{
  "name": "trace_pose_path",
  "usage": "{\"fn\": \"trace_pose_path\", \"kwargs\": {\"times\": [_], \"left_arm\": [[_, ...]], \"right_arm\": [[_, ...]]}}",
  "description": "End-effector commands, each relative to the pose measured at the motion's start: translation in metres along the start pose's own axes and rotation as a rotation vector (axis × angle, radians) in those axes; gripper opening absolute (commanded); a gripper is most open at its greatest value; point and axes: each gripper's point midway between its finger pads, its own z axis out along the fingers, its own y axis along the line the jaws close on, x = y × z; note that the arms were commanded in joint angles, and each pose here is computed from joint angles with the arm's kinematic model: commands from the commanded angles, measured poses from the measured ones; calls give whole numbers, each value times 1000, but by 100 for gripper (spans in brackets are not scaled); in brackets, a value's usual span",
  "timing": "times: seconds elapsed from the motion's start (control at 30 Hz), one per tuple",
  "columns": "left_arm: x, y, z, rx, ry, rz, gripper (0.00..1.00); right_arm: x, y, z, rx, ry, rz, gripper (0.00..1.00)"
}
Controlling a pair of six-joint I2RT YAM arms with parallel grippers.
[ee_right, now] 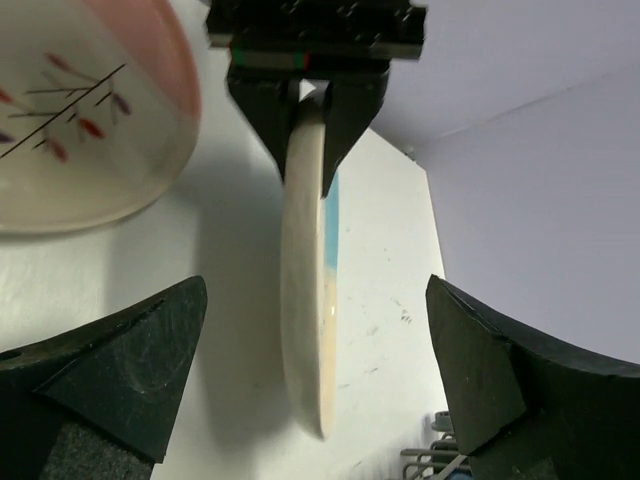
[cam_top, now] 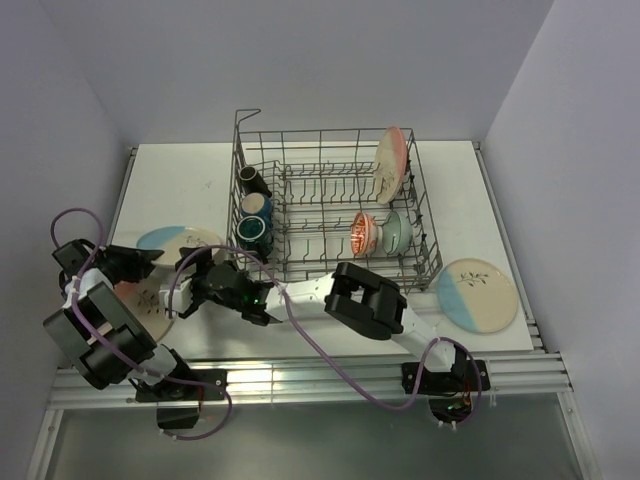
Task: Load the mixed dishes into the dish rack
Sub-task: Grab a plate with the left arm
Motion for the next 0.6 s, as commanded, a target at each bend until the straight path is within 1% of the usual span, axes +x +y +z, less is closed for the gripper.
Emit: {"fn": "trace_pose_path", "kwargs": {"times": [0.0, 0.17, 0.33, 0.37, 0.43, 0.47, 0.5, 0.57], "left_arm": [[-13, -39, -17, 115, -35, 98, 0], [-20, -56, -26, 166, -62, 123, 0], [-27, -80, -35, 232, -88, 139, 0], [-27, -84, -37, 245, -91, 147, 0], [-29, -94, -42, 268, -103, 152, 0], [-30, -97, -44, 275, -108, 153, 0], [-31, -103, -47, 294, -117, 157, 0], [-32, -109, -50, 309, -126, 158, 0]], "right_arm": [[-18, -40, -17, 81, -47, 28, 98], [-39, -62, -34, 102, -95, 76, 99], [-49, -66, -49, 104, -133, 95, 100], [-58, -72, -54, 111, -161, 103, 100], [-59, -69, -60, 94, -172, 112, 100], [-66, -76, -65, 102, -188, 123, 100], [-68, -70, -69, 78, -206, 124, 100], [-78, -75, -78, 65, -236, 129, 100]]}}
